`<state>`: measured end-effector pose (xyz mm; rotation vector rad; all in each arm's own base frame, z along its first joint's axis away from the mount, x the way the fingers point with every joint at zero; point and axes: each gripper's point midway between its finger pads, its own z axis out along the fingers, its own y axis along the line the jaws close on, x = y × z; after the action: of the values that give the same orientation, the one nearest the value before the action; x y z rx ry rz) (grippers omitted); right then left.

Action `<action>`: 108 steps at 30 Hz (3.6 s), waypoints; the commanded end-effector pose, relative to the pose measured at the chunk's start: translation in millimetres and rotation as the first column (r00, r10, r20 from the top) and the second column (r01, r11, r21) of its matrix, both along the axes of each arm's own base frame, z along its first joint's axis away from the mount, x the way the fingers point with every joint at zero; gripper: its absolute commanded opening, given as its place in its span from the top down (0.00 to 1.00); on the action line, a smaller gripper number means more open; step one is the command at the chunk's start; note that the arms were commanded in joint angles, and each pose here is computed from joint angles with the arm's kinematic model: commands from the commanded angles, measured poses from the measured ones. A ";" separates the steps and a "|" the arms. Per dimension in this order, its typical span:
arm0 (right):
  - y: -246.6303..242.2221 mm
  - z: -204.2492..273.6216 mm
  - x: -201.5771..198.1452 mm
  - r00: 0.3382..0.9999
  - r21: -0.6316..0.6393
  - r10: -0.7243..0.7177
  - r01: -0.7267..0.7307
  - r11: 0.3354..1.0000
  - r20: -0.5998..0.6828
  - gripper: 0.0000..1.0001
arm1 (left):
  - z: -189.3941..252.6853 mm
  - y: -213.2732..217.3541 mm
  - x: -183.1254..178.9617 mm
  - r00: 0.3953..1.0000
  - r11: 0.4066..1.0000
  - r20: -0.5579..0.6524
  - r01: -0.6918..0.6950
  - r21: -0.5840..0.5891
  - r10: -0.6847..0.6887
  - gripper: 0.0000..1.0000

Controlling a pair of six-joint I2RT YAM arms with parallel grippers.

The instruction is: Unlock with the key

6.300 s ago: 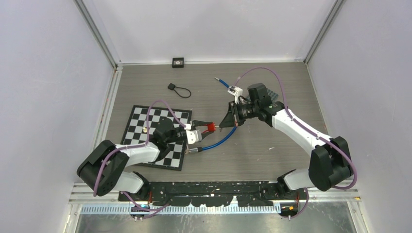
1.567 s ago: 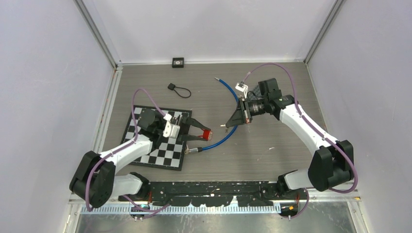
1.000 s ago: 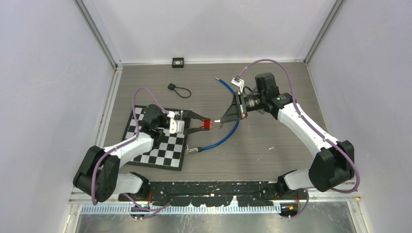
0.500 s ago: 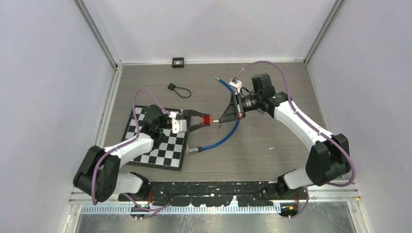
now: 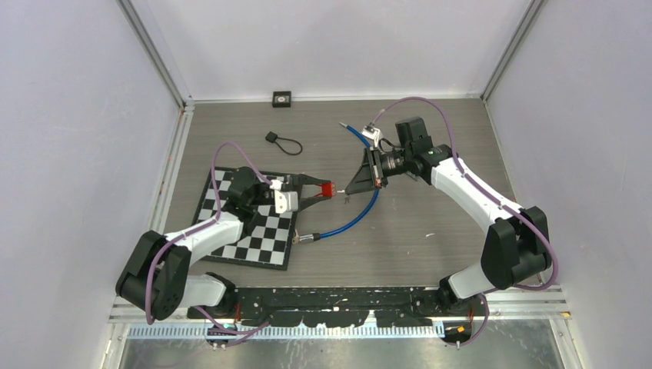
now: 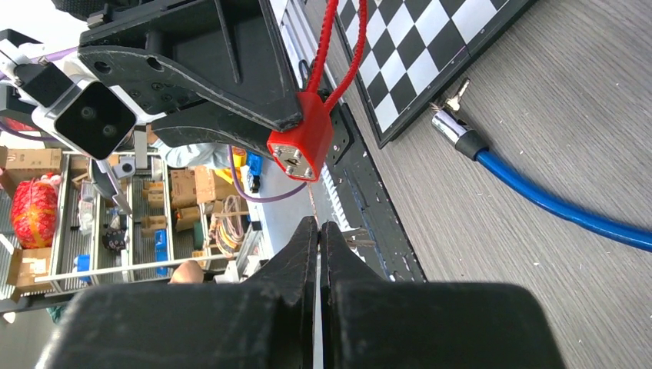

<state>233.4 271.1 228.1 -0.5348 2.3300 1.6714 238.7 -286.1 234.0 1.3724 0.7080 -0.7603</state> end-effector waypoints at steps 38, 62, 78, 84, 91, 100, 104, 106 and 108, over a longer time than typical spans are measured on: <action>12.8 16.6 4.9 0.994 -0.021 0.039 -0.037 0.999 0.102 1.00 | 5.7 0.3 -5.3 0.998 1.000 0.066 0.008 -0.009 -0.007 1.00; 14.8 14.1 8.5 0.994 -0.020 0.043 -0.041 0.999 0.100 1.00 | 9.0 0.3 -6.3 0.997 1.000 0.073 0.011 -0.013 -0.010 1.00; 14.4 18.1 6.9 0.993 -0.010 0.044 -0.043 0.999 0.113 0.99 | 6.9 0.4 -7.4 0.998 1.000 0.064 0.015 -0.009 -0.014 1.00; 13.8 19.1 5.7 0.992 -0.008 0.043 -0.043 0.999 0.120 1.00 | 7.4 0.1 -7.2 0.998 1.000 0.066 0.017 -0.009 -0.016 1.00; 13.5 19.1 5.6 0.991 -0.010 0.044 -0.043 0.999 0.126 1.00 | 8.0 0.1 -8.3 0.998 1.000 0.060 0.022 -0.009 -0.021 1.00; 14.5 18.9 2.2 0.988 -0.020 0.053 -0.051 0.999 0.143 0.99 | 7.8 -0.8 -7.5 0.998 1.000 0.053 0.025 -0.008 -0.025 1.00; 14.9 15.8 2.1 0.987 -0.037 0.056 -0.051 0.998 0.151 0.99 | 8.1 -0.9 -8.0 0.998 1.000 0.051 0.029 -0.008 -0.028 1.00; 15.2 14.6 2.2 0.986 -0.045 0.056 -0.050 0.998 0.157 0.99 | 7.5 -0.9 -8.3 0.998 1.000 0.048 0.030 -0.007 -0.029 1.00; 15.9 13.9 2.8 0.986 -0.048 0.057 -0.050 0.998 0.155 0.99 | 7.2 -1.0 -8.3 0.998 1.000 0.048 0.030 -0.007 -0.030 1.00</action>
<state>235.8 283.3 222.3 -0.6498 2.3405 1.5767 235.0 -285.9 221.9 1.3930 0.7356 -0.7818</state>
